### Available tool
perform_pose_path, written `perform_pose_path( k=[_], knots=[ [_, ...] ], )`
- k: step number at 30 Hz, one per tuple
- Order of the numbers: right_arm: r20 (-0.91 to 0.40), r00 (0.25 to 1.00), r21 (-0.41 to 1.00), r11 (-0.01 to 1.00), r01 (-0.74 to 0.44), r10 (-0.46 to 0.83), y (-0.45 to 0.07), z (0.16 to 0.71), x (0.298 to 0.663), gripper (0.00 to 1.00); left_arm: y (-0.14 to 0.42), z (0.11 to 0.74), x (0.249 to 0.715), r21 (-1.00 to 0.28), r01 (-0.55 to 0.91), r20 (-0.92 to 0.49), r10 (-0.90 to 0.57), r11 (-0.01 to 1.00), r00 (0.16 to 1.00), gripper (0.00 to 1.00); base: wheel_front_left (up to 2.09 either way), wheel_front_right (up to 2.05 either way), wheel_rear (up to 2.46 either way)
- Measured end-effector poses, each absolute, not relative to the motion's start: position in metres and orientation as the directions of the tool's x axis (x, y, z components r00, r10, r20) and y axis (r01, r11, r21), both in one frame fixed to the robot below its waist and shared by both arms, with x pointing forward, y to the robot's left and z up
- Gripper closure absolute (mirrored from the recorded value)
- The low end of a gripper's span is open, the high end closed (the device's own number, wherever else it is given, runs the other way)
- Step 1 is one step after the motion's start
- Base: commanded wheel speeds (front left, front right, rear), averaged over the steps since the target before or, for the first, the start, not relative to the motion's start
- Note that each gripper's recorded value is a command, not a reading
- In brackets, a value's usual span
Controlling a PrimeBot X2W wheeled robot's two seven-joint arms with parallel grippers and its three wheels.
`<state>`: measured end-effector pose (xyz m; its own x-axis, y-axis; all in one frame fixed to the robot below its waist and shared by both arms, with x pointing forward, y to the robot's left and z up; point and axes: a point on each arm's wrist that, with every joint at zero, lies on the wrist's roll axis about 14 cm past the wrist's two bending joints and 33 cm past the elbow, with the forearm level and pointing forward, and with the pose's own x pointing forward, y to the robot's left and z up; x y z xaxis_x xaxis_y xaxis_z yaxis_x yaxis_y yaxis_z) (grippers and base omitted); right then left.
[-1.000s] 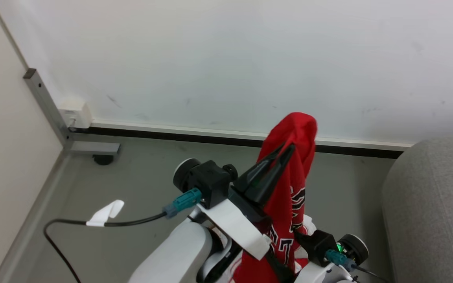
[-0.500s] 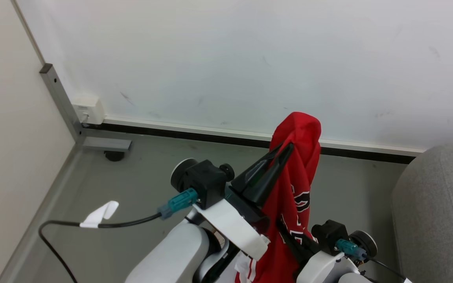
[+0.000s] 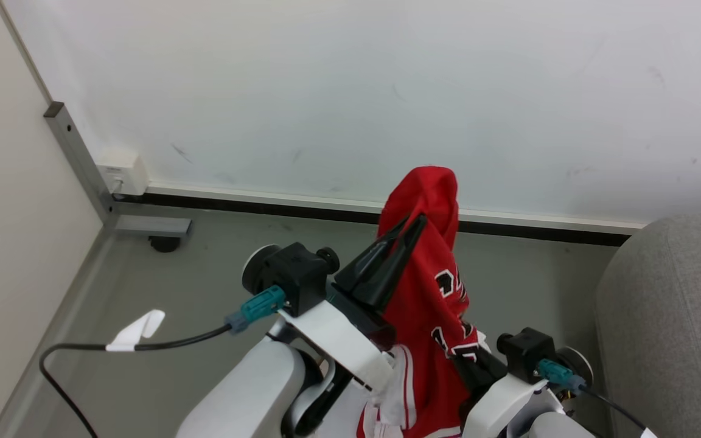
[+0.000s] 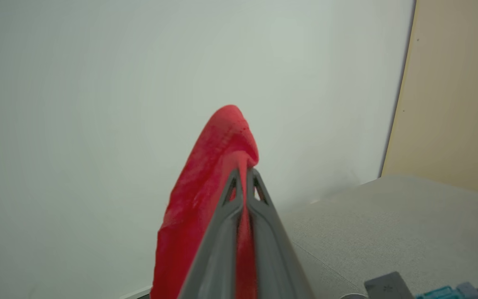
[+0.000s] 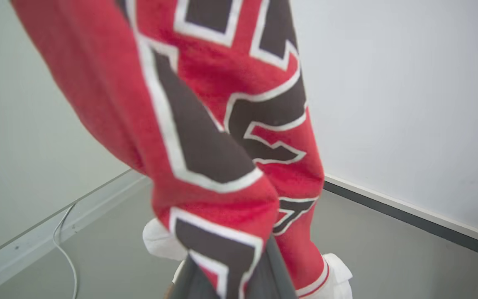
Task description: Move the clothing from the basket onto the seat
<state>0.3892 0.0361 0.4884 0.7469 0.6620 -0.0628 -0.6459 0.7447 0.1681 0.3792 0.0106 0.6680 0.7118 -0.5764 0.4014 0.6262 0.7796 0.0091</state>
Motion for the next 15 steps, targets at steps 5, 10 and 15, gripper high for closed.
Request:
perform_pose_path(
  k=[5, 10, 15],
  knots=[
    [-0.012, 0.787, 0.198, 0.773, -0.602, 0.616, 0.022, 0.5, 0.396, 1.0, 0.017, 0.656, 0.385, 0.007, 0.608, 0.371, -0.567, 0.794, 0.736, 1.0, 0.0, 0.0, 0.0],
    [0.036, 0.821, 0.206, 0.8, -0.564, 0.57, 0.007, 0.512, 0.402, 1.0, 0.022, 0.645, 0.388, 0.006, 0.598, 0.346, -0.563, 0.802, 0.751, 0.95, 0.0, 0.0, 0.0],
    [0.075, 0.861, 0.2, 0.838, -0.508, 0.504, -0.019, 0.522, 0.408, 1.0, 0.01, 0.633, 0.385, -0.001, 0.627, 0.321, -0.594, 0.779, 0.738, 0.0, 0.0, 0.0, 0.0]
  ],
)
